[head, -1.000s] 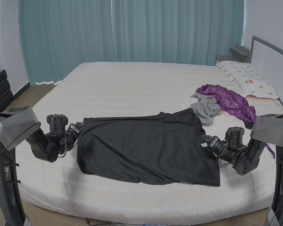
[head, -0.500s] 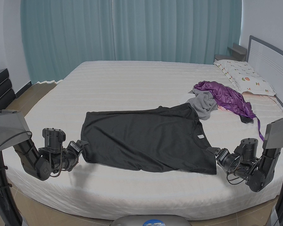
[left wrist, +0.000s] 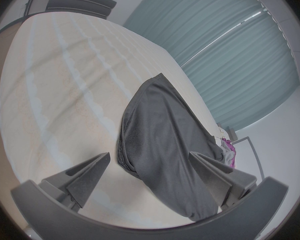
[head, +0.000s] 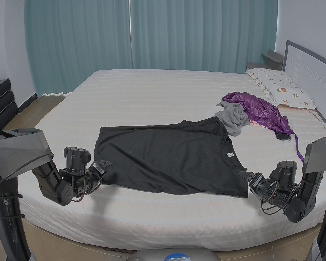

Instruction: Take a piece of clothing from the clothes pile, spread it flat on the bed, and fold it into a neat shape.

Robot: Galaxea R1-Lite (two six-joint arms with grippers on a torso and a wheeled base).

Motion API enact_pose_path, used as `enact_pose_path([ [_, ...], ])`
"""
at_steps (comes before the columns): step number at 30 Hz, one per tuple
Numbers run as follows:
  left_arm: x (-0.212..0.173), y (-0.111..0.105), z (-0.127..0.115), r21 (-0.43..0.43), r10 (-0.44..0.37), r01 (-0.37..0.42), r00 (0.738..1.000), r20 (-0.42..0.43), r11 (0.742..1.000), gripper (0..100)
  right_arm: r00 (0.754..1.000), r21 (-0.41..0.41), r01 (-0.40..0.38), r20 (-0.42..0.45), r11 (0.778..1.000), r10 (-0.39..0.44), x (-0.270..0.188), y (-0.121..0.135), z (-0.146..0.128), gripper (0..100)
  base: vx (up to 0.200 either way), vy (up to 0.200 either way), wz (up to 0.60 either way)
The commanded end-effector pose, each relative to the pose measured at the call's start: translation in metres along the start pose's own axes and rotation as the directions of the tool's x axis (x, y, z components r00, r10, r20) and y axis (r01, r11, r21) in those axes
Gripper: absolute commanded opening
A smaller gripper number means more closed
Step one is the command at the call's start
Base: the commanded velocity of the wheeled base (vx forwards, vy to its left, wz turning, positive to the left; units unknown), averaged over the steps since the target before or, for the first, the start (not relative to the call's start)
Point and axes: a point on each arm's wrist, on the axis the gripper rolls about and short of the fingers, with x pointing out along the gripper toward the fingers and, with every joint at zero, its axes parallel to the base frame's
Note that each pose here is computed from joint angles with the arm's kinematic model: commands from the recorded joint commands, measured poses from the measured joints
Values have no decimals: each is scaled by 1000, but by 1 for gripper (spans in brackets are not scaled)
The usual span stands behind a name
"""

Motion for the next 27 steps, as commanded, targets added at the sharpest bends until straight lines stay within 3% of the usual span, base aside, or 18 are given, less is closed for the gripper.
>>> enact_pose_path([
  [1, 15, 6, -11, 25, 30, -30, 999, -15, 999, 100, 1000, 2, 13, -8, 1000, -13, 3, -4, -2, 100, 0, 0, 0],
  [6, 25, 4, -10, 46, 25, -24, 1000, -6, 999, 100, 1000, -3, 20, -11, 1000, -20, 5, -7, -5, 100, 0, 0, 0],
  [7, 26, 5, -11, 47, 26, -26, 1000, -7, 999, 0, 1000, -3, 21, -10, 1000, -21, 6, -8, -5, 100, 0, 0, 0],
  [16, 19, 5, -8, 48, 42, -42, 999, 15, 998, 0, 999, -56, 49, -12, 997, -50, 1, -12, -5, 100, 0, 0, 0],
  [22, -12, 5, 2, 45, 43, -44, 998, 43, 998, 0, 995, -71, 95, -34, 993, -98, 3, -24, -9, 100, 0, 0, 0],
  [27, -27, 11, 5, 96, 60, -64, 997, 46, 993, 0, 991, -76, 114, -60, 991, -118, 12, -32, -17, 100, 0, 0, 0],
])
